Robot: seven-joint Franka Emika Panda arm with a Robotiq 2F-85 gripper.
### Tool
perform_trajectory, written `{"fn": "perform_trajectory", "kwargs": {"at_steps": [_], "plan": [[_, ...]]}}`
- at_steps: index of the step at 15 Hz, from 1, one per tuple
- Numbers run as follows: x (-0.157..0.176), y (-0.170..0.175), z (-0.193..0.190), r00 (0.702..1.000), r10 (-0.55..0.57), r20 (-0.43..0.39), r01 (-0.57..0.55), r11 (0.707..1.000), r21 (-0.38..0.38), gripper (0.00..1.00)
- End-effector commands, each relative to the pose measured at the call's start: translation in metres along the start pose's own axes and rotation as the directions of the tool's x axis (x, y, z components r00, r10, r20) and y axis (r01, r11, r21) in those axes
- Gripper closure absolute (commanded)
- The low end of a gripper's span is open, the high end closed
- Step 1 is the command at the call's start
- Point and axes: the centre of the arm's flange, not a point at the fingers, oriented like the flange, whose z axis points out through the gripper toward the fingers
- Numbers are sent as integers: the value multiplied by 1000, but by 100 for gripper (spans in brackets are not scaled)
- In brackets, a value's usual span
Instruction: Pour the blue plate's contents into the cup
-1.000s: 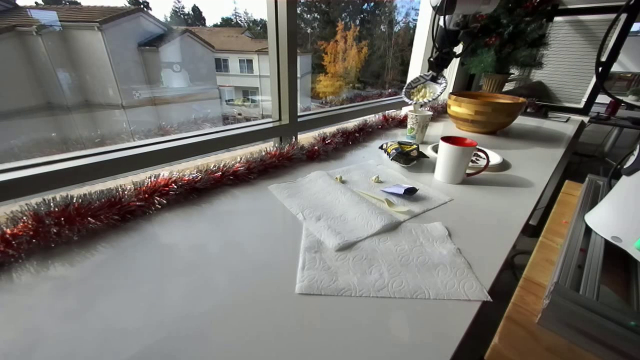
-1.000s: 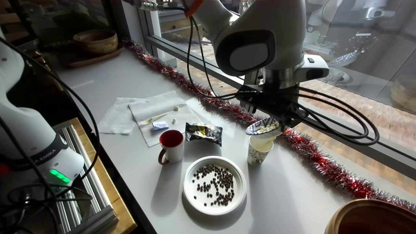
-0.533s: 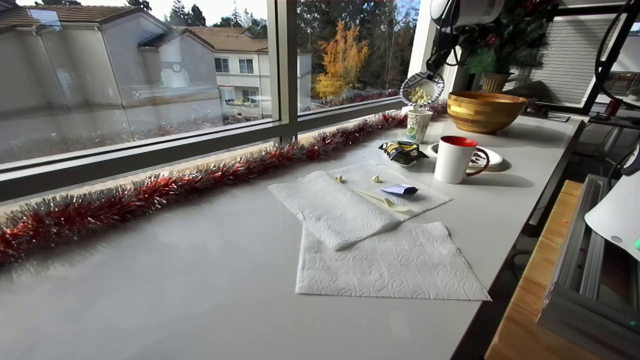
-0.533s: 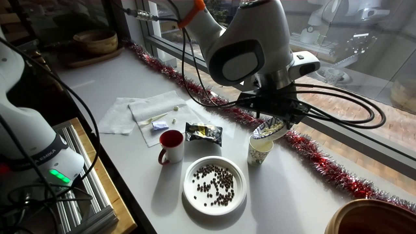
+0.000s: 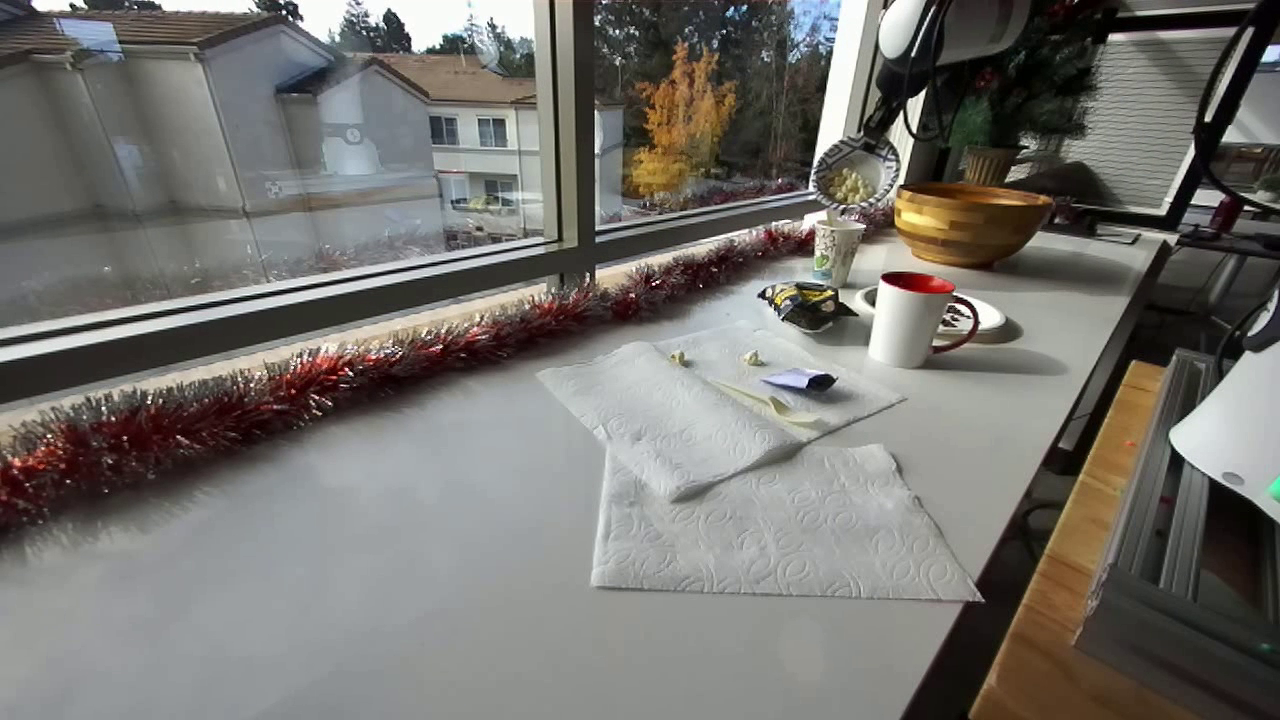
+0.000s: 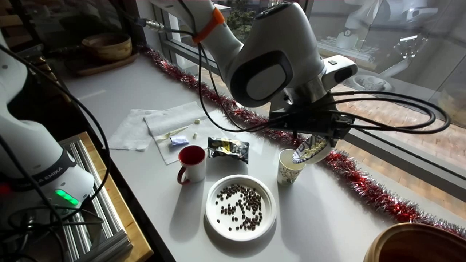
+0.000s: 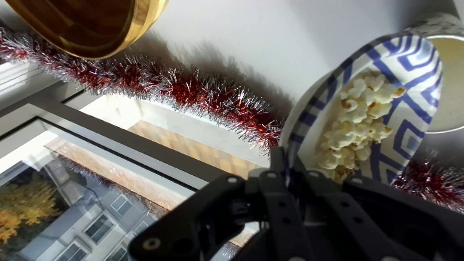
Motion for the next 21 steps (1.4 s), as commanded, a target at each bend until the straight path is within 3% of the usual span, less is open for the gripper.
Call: {"fn": "perform_trajectory", "kwargs": {"at_steps": [1, 10, 21], "plan": [[-12, -5, -11, 1000, -22, -22, 21, 998, -54, 96], [-30, -14, -29, 1000, -8, -31, 3, 991, -131, 96], [-12, -52, -29, 998, 27, -62, -36, 989, -145, 96]]}}
